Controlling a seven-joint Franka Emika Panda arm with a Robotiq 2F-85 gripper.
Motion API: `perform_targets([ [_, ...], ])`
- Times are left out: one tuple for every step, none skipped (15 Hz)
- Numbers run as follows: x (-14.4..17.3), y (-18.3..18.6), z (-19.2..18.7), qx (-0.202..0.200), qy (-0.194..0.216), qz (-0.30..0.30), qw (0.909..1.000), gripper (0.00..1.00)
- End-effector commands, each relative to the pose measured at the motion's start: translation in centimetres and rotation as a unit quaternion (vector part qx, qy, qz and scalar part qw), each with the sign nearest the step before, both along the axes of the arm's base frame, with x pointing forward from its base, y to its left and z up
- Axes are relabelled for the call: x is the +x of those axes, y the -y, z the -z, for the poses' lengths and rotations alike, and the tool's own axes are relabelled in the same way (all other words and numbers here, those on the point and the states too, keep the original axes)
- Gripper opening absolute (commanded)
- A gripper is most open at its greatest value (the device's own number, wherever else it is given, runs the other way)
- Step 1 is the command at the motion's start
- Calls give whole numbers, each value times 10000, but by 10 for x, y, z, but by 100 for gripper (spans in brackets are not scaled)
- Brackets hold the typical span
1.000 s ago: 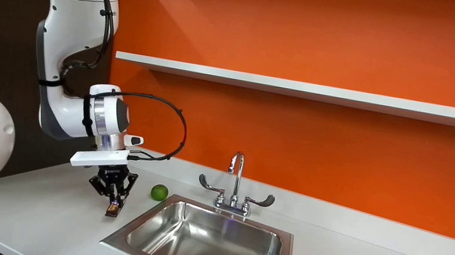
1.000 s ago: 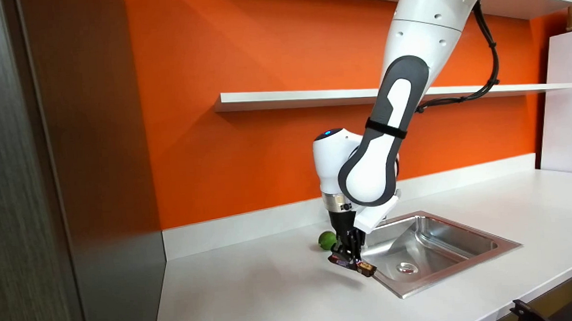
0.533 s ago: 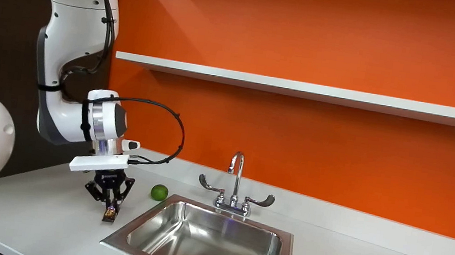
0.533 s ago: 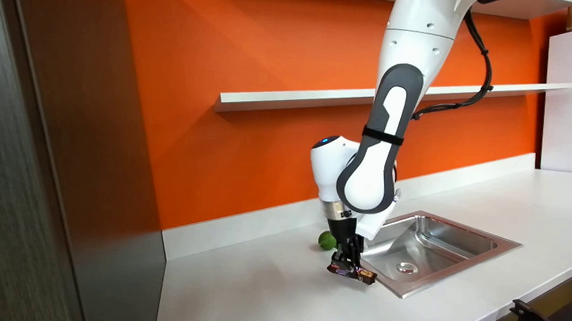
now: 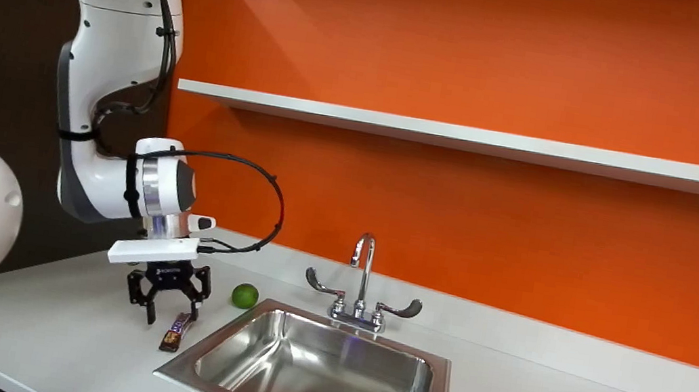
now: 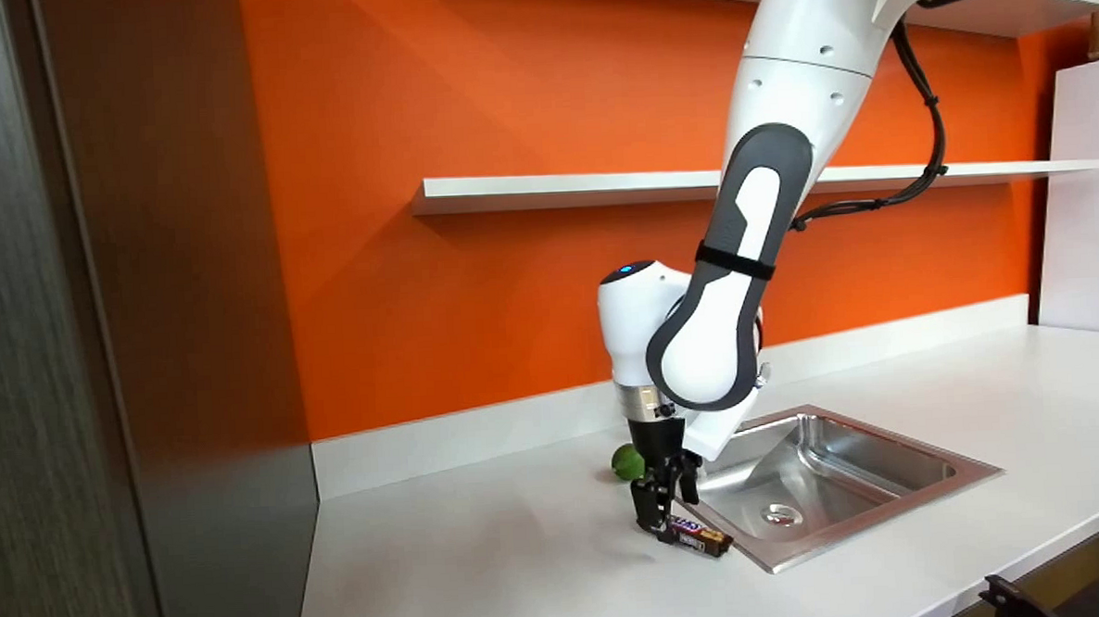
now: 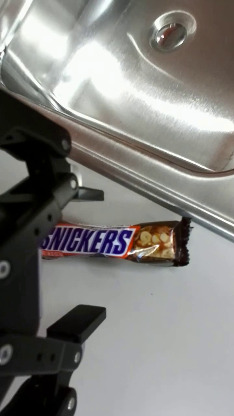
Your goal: Remove the brown packet from the sink.
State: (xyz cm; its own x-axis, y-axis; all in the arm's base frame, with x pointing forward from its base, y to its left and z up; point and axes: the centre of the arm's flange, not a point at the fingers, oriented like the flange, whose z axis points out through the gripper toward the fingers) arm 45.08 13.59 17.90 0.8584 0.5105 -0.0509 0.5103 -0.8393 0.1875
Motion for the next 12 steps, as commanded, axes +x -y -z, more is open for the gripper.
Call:
perform_targets([
  [-3,14,-14,175,142,344,9992,100],
  [-4,18,-16,204,192,593,9978,100],
  [-5,24,-19,264,251,905,9952,100],
  [-6,31,-22,341,324,1170,9920,100],
  [-7,36,-25,403,366,1403,9886,100],
  [-8,41,-26,464,415,1617,9849,100],
  [-10,46,-28,498,455,1776,9818,100],
  [-12,50,-30,527,483,1919,9788,100],
  [-14,53,-32,557,502,2045,9760,100],
  [-17,56,-33,581,520,2156,9734,100],
  [-20,57,-36,591,533,2275,9705,100],
  [-22,58,-39,591,522,2391,9678,100],
])
